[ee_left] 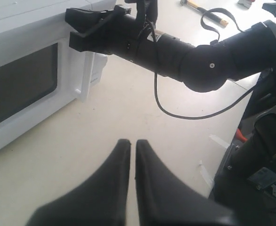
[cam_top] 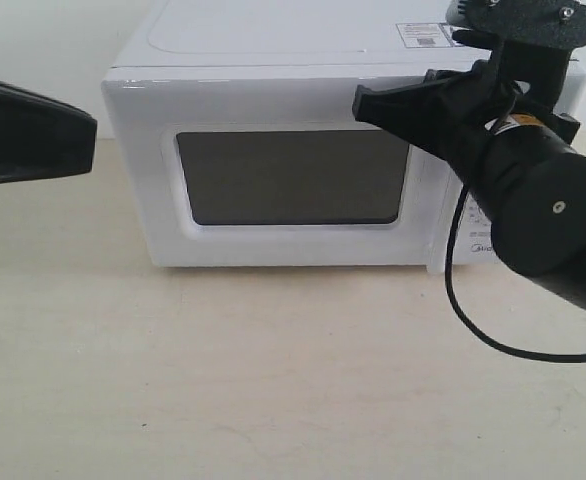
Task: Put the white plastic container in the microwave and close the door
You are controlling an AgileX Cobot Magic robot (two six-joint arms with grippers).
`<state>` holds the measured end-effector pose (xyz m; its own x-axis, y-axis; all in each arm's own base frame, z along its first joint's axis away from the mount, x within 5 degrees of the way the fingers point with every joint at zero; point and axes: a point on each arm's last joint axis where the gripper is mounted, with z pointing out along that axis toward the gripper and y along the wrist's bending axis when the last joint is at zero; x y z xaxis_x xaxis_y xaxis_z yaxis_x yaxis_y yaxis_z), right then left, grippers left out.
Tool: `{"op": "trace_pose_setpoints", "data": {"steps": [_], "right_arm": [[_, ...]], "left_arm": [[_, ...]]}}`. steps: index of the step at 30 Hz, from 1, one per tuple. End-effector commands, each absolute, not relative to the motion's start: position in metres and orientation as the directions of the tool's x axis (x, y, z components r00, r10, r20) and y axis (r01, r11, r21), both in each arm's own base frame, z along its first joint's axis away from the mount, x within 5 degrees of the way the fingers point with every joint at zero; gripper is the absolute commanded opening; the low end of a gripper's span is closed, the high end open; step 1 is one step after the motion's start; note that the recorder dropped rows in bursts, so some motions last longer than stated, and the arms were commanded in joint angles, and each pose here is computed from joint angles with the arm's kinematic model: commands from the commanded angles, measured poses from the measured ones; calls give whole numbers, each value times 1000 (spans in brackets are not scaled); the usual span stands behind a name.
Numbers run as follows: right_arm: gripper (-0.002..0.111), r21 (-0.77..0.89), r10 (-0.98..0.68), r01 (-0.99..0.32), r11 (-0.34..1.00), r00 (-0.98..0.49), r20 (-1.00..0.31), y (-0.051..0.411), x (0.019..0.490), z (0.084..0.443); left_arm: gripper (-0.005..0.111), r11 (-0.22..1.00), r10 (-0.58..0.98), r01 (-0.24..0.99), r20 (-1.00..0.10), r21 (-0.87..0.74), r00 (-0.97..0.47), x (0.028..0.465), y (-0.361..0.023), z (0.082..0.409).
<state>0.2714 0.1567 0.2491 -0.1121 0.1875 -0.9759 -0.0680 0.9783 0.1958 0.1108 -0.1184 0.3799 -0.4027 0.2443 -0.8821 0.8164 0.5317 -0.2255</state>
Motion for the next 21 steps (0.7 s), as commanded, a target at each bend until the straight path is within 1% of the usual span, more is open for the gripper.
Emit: {"op": "trace_pose_setpoints", "data": {"steps": [1,6,8,13,19,21], "right_arm": [[0,169,154,-118,979,-126,-980,162,270,255],[0,102,87,-172,980,-92,-992,168,247,263],[0,104,91,-183,978,-81,-993,169,236,271],[0,26,11,-212,977,-69,-998,161,206,289],[0,53,52,-265,963,-11,-999,136,162,322],[0,57,56,-273,960,-13,-998,126,150,329]], "left_arm": [[4,523,234,822,-888,-227,-395,108,-118,381],[4,525,240,822,-888,-220,-391,108,-118,381],[4,525,240,822,-888,-220,-391,108,-118,381],[4,522,246,824,-886,-221,-393,108,-118,380],[4,512,259,828,-878,-227,-401,106,-118,379],[4,510,263,829,-877,-228,-403,106,-118,379]]}}
